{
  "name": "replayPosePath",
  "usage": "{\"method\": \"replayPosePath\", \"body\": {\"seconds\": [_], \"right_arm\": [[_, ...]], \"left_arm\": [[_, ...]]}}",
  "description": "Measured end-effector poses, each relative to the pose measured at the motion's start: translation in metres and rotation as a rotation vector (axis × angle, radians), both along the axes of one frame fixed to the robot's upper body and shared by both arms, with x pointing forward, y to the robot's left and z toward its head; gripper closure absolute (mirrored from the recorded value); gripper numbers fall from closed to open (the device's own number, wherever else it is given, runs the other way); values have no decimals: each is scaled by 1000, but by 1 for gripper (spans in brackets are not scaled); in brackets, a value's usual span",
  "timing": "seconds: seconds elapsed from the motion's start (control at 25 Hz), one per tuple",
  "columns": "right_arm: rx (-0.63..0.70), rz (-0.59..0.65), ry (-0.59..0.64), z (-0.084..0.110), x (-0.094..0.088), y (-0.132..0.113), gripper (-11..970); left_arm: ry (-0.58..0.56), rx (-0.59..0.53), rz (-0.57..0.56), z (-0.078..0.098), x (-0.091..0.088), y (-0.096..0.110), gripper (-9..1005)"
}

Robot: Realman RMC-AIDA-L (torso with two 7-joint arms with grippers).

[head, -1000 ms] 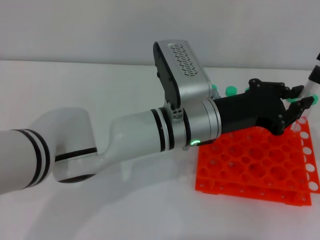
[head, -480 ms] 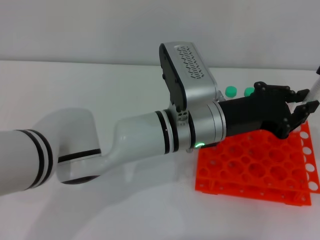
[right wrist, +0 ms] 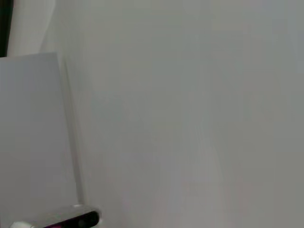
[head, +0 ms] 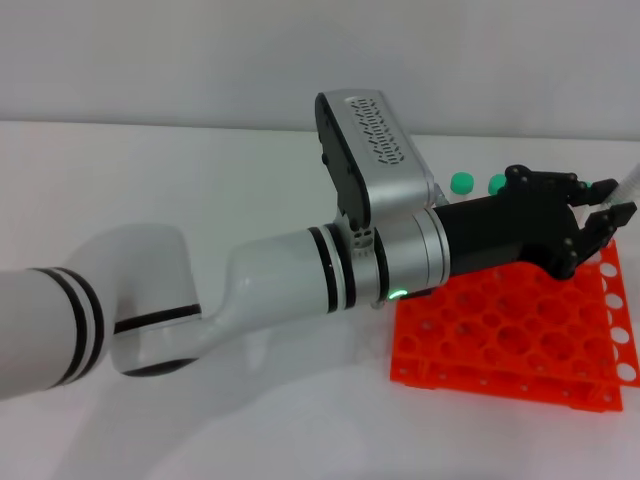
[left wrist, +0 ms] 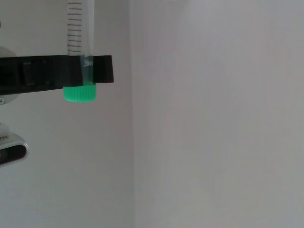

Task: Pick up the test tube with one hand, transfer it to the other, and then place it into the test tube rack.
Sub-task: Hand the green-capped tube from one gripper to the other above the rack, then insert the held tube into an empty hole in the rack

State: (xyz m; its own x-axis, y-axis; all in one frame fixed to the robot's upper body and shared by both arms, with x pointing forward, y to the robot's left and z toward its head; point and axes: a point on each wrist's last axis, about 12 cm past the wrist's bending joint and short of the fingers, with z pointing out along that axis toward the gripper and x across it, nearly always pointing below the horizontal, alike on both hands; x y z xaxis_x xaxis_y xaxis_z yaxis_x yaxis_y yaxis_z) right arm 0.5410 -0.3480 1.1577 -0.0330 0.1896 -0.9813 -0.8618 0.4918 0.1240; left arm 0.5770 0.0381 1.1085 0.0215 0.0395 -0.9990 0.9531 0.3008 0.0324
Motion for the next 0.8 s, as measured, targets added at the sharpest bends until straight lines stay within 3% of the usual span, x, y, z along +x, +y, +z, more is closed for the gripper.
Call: {"method": "replayPosePath", "body": {"seconds": [0.36,0.56,0.8], "right_arm": [[26,-24,-12,2,-2,-5,728],[45,-78,-29,0,-2,-8,729],[-1,-173,-21,-16,12,8,741]], "left_arm": [[-153,15,46,-11,-14,6,784],[-190,46,101,-24,-20,17,660],[-134,16,300,-49,-33,58,465]]}}
